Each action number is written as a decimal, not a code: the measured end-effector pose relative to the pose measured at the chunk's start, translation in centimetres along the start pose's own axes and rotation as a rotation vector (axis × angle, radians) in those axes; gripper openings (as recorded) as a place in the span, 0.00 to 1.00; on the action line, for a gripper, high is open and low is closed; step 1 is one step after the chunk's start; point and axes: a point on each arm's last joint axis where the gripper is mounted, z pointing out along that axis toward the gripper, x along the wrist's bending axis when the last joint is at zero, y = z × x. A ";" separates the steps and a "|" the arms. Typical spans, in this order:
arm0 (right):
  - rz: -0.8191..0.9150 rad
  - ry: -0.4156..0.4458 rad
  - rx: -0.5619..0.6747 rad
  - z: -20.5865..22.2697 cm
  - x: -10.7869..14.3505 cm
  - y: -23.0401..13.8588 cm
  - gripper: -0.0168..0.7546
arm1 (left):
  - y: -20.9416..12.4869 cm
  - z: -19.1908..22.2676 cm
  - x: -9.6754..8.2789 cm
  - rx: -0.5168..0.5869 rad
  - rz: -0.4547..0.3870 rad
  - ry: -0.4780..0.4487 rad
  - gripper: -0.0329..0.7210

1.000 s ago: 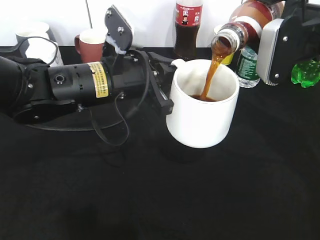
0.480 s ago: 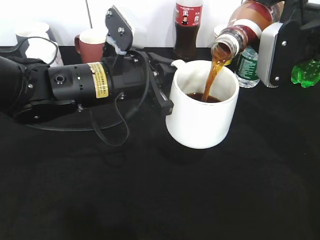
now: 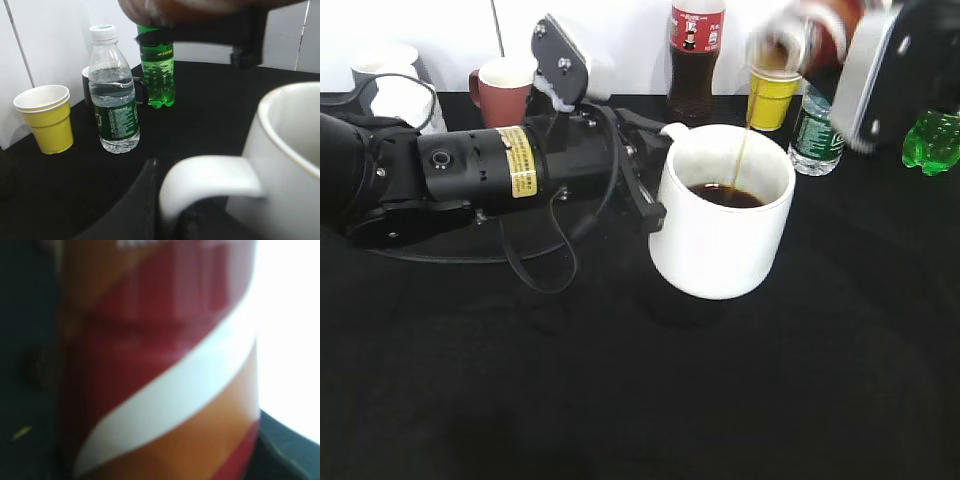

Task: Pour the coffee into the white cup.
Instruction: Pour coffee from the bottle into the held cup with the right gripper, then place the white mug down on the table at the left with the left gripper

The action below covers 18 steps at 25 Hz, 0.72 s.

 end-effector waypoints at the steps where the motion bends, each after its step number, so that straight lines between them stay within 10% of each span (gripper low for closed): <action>1: 0.067 -0.018 -0.023 0.0 -0.2 0.2 0.69 | 0.0 0.0 0.0 -0.001 -0.001 0.001 0.10; 10: 1.063 -0.011 -0.068 0.0 -0.4 0.5 0.69 | -1.0 -3.8 5.1 -0.087 -0.074 0.149 0.10; 18: 1.168 -0.008 -0.044 0.0 -0.3 0.3 0.69 | -6.7 -11.5 7.7 -0.033 -0.102 0.456 0.10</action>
